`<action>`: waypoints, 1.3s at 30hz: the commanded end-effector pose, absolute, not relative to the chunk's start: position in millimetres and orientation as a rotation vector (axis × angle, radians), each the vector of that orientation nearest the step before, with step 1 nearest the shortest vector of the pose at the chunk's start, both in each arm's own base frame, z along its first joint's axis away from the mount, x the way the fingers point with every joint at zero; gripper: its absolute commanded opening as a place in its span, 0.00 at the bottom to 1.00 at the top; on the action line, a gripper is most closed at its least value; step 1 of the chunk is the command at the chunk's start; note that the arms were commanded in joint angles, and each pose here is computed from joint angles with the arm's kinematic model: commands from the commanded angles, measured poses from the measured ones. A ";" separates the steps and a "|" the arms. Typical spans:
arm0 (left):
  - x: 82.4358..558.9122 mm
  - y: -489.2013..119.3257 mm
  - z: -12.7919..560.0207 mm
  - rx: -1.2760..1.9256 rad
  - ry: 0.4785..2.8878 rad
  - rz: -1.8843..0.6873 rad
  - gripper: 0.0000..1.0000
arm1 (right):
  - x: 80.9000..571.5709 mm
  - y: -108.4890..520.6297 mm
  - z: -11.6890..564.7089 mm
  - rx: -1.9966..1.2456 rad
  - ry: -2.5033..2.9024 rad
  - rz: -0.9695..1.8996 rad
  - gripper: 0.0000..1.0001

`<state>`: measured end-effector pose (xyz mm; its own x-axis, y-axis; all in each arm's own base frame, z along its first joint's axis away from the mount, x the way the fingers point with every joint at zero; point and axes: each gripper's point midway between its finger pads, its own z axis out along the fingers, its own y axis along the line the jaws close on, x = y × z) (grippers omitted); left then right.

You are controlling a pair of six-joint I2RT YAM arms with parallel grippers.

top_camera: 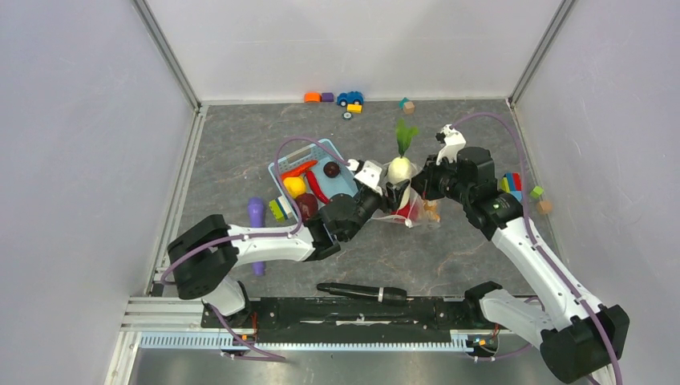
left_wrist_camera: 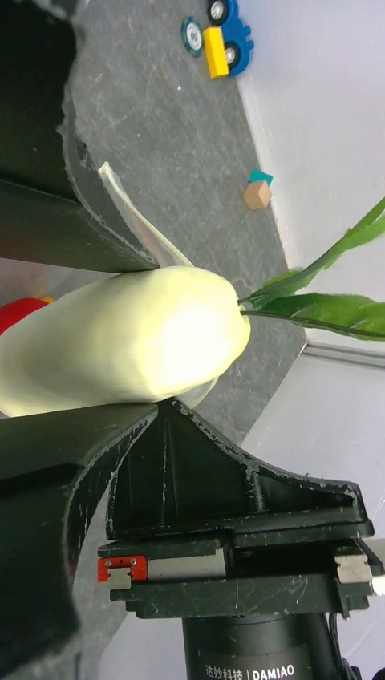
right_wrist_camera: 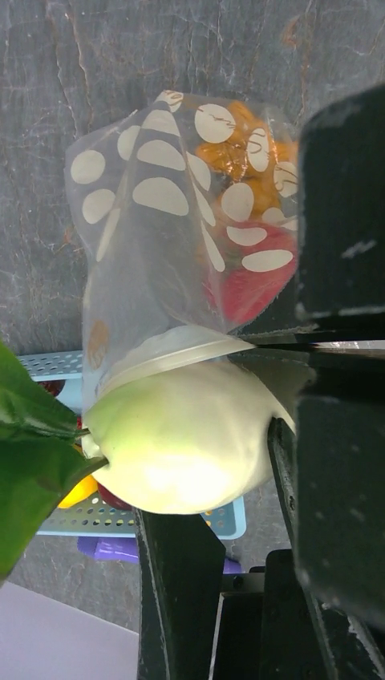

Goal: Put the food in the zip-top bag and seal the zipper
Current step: Place the fake vegetable in the zipper food storage bag.

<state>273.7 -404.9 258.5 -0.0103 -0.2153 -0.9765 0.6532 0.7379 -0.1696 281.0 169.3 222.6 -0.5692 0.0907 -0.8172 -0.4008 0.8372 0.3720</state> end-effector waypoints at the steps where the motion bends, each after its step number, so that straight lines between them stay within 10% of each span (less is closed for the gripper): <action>1: 282.0 -392.6 276.8 0.329 1.310 -0.613 0.04 | 278.1 185.7 239.2 -0.263 2.015 0.786 0.00; 39: 245.4 -371.6 256.0 0.373 1.196 -0.722 0.29 | 259.9 209.3 292.6 -0.142 1.889 1.168 0.00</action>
<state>234.4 -373.4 238.6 0.1288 -0.2880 -0.9489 0.7300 0.6753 -0.1058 262.9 201.3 276.9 -0.6133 0.3219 -0.7213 -0.4468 0.6117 0.6529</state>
